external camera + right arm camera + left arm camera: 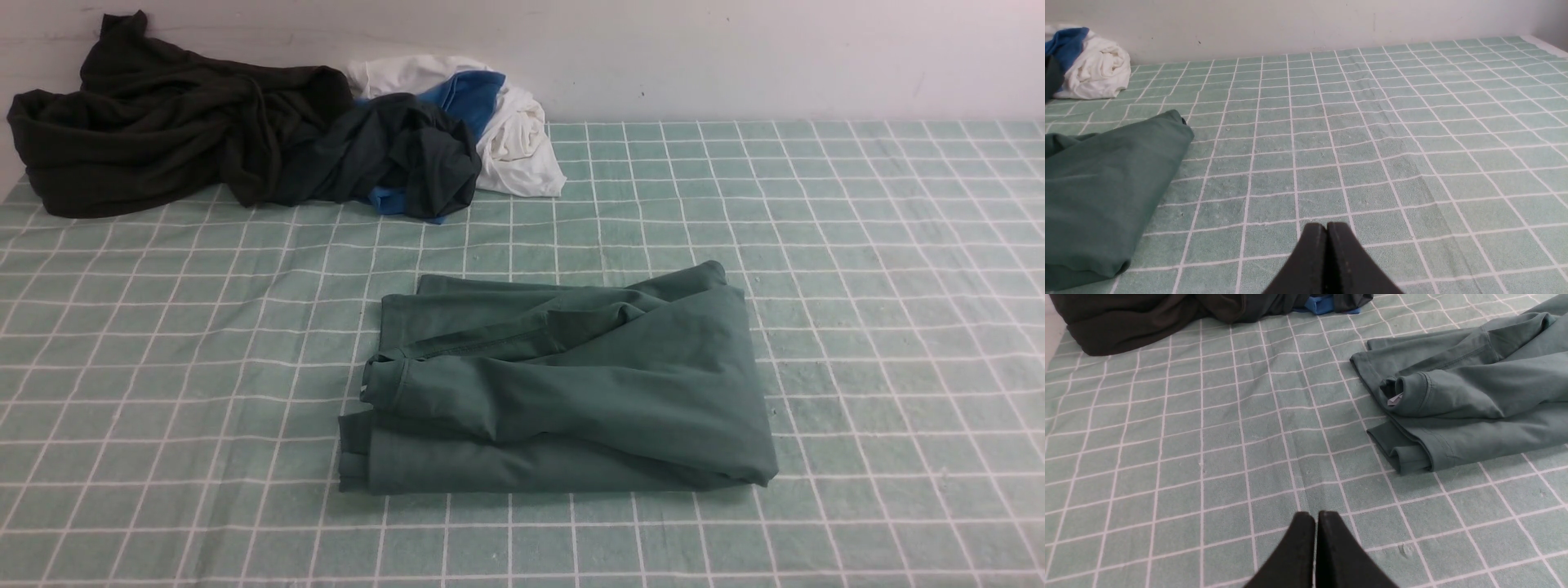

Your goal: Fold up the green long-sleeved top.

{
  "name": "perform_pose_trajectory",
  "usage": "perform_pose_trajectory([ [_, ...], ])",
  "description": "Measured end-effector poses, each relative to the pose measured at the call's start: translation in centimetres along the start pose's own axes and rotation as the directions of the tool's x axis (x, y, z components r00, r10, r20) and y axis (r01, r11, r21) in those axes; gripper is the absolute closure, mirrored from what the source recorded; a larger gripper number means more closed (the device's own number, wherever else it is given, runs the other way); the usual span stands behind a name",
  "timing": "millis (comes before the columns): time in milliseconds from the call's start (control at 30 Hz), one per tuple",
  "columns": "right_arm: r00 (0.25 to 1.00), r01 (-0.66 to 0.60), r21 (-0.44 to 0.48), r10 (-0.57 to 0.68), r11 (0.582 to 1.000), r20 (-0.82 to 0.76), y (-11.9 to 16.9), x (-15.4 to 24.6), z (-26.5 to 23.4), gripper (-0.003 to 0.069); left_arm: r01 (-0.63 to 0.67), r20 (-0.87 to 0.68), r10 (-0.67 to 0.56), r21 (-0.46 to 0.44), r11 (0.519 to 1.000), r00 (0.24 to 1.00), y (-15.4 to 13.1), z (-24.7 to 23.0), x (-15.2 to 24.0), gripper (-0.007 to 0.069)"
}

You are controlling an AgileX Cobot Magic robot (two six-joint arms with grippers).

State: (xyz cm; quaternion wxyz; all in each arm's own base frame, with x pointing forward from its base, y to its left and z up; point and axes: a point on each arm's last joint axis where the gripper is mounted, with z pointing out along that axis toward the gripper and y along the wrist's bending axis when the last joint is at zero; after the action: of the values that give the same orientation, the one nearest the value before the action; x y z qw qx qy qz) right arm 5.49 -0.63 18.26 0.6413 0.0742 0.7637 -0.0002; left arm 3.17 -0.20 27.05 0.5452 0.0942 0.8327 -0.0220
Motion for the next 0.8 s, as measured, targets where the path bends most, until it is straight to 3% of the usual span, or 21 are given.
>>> perform_pose_trajectory([
  [367, 1.0, 0.0, 0.0, 0.0, 1.0, 0.0, 0.0, 0.0, 0.0, 0.0672, 0.001, 0.005, -0.001, 0.001, 1.0, 1.0, 0.0, 0.0, 0.0, 0.0629],
  [533, 1.0, 0.0, 0.0, 0.0, 1.0, 0.0, 0.0, 0.0, 0.0, 0.0672, 0.015, 0.074, -0.014, -0.002, 1.0, 0.997, -0.1, 0.6, -0.2, 0.0629],
  [800, 1.0, 0.0, 0.0, 0.0, 1.0, 0.0, 0.0, 0.0, 0.0, 0.0672, 0.07, 0.249, -0.037, -0.122, 0.99, 0.968, 0.1, 3.9, 3.9, 0.0629],
])
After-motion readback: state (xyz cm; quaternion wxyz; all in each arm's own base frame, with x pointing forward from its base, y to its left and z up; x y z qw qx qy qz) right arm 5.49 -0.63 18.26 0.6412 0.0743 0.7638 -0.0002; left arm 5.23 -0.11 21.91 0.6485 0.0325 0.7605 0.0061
